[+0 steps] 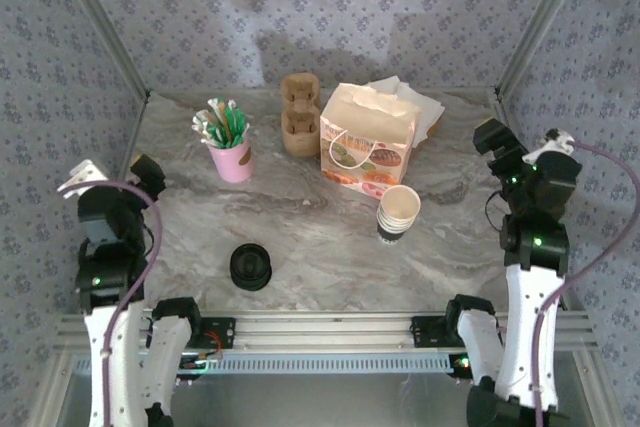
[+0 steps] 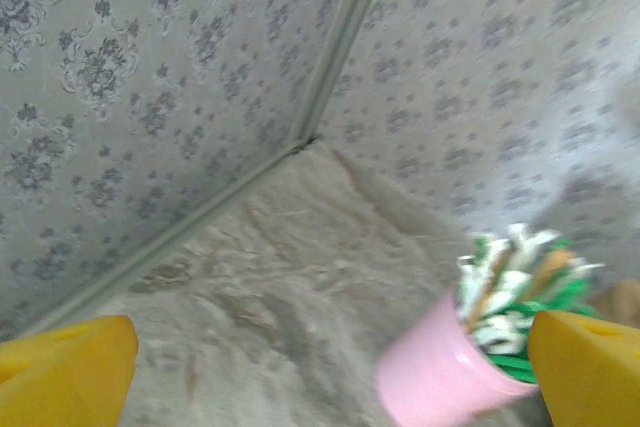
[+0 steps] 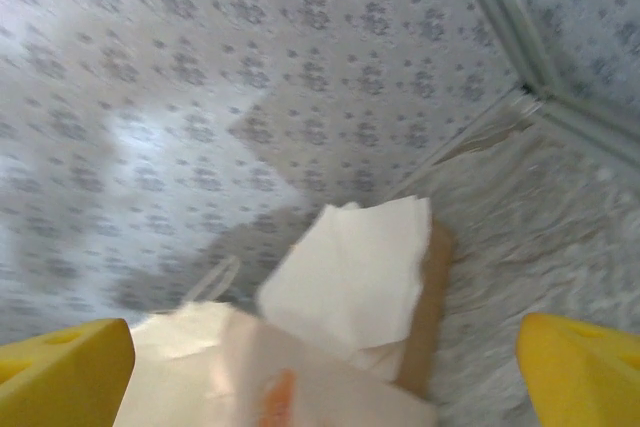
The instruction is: Pack the takeout coffee
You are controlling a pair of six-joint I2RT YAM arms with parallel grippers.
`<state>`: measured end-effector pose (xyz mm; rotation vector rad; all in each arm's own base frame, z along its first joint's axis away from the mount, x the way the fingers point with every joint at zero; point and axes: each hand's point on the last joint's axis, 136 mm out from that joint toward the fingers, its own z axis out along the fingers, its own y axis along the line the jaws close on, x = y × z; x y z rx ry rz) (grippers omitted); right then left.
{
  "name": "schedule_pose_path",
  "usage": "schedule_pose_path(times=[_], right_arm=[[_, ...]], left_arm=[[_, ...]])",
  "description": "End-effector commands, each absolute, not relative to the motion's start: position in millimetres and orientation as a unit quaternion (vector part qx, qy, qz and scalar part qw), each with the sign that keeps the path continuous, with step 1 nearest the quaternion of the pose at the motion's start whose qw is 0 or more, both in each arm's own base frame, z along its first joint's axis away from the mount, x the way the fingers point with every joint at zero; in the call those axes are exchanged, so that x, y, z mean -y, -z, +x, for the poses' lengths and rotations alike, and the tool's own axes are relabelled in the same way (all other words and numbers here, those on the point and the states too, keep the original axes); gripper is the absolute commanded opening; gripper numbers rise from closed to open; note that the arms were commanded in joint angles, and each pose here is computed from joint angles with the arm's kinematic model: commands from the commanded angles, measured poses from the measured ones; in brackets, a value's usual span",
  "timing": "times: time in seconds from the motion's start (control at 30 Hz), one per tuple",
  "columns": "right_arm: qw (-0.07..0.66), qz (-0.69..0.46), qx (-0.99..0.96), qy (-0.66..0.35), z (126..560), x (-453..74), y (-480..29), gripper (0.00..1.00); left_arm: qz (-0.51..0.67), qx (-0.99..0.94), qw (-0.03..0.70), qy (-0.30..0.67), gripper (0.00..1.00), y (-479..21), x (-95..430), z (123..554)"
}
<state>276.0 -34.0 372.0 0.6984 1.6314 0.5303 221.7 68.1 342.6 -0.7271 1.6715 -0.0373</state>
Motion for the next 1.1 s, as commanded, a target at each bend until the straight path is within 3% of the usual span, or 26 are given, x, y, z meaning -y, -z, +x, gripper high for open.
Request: schedule_pose_path(times=[0.0, 0.2, 0.57, 0.73, 0.87, 1.07], right_arm=[[0.512, 0.334, -0.71, -0.349, 254, 1, -360, 1.0], [0.477, 0.35, -0.698, -0.403, 248, -10, -366, 1.0], [0.5, 0.255, -0.728, -0.394, 254, -24, -398, 1.0], [0.464, 0.138, -0.812, -0.327, 249, -50, -407, 1.0], [0.394, 0.027, -0.876, -0.278, 244, -84, -404, 1.0], [0.32, -0.133, -0.92, -0.184, 246, -134, -409, 1.0]], left_arm=[[-0.349, -0.76, 0.539, 0.1, 1.0, -331, -42, 193], [-0.339, -0.745, 0.527, 0.228, 1.0, -360, -4, 168], [-0.321, -0.831, 0.351, 0.287, 1.0, -335, 40, 172], [-0.278, -0.868, 0.328, 0.25, 1.0, -354, 39, 179], [-0.226, -0.899, 0.297, 0.231, 1.0, -360, 50, 188], [-0.088, -0.953, 0.257, 0.134, 0.99, -354, 85, 207]])
